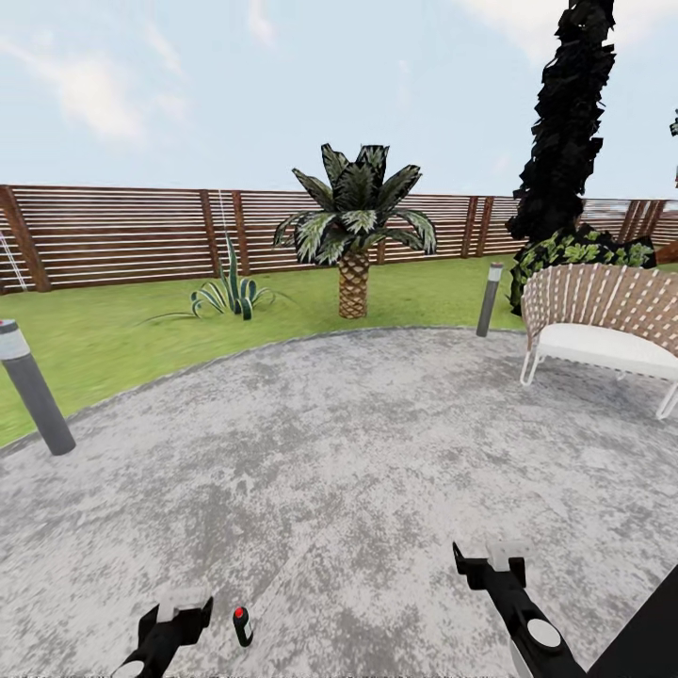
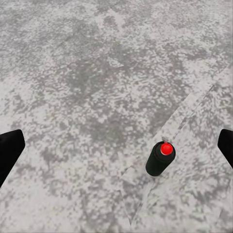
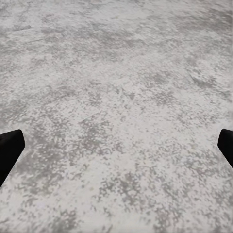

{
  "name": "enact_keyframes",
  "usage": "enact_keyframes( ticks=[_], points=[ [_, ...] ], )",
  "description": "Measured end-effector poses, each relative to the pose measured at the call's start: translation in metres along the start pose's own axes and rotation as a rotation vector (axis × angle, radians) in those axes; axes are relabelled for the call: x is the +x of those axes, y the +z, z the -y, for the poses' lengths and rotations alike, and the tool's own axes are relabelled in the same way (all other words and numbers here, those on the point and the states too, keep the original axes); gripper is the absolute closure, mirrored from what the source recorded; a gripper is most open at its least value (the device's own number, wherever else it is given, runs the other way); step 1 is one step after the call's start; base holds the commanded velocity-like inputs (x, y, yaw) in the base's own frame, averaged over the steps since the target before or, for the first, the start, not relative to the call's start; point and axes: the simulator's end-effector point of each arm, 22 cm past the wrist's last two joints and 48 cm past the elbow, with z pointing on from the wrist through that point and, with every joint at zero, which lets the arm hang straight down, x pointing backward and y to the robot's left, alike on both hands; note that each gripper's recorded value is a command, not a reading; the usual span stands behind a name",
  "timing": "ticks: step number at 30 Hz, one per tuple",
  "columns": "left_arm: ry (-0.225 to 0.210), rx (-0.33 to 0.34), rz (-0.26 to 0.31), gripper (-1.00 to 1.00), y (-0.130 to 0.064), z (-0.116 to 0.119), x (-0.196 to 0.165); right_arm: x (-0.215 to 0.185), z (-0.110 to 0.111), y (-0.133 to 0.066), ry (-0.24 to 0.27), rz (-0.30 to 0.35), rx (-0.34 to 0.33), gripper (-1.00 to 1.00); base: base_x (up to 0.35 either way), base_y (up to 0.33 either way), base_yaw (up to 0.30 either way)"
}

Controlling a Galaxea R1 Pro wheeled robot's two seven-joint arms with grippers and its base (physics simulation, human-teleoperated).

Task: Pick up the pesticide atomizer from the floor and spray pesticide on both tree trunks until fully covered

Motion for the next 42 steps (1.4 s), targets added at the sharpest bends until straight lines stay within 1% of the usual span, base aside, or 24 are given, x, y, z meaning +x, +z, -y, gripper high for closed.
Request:
enact_keyframes(
  ticks=[14, 20, 30, 36, 42],
  points=[
    [0.000, -0.001, 0.000, -1.00, 0.014, 0.001, 0.029, 0.032, -0.002, 0.006, 0.000, -0.001, 0.002, -1.00, 0.000, 0.000, 0.024],
    [0.000, 0.000, -0.009, -1.00, 0.020, 0.001, 0.046, 0.050, -0.003, 0.009, 0.002, -0.010, 0.003, -1.00, 0.000, 0.000, 0.080],
    [0.002, 0.000, -0.023, -1.00, 0.031, 0.003, 0.075, 0.081, -0.005, 0.014, 0.004, -0.025, 0.005, -1.00, 0.000, 0.000, 0.009],
    [0.003, 0.000, -0.031, -1.00, 0.037, 0.002, 0.092, 0.099, -0.006, 0.017, 0.004, -0.034, 0.006, -1.00, 0.000, 0.000, -0.112],
    [0.007, -0.002, -0.061, -1.00, 0.041, 0.002, 0.108, 0.117, -0.009, 0.019, -0.001, -0.066, -0.001, -1.00, 0.000, 0.000, -0.185]
  ],
)
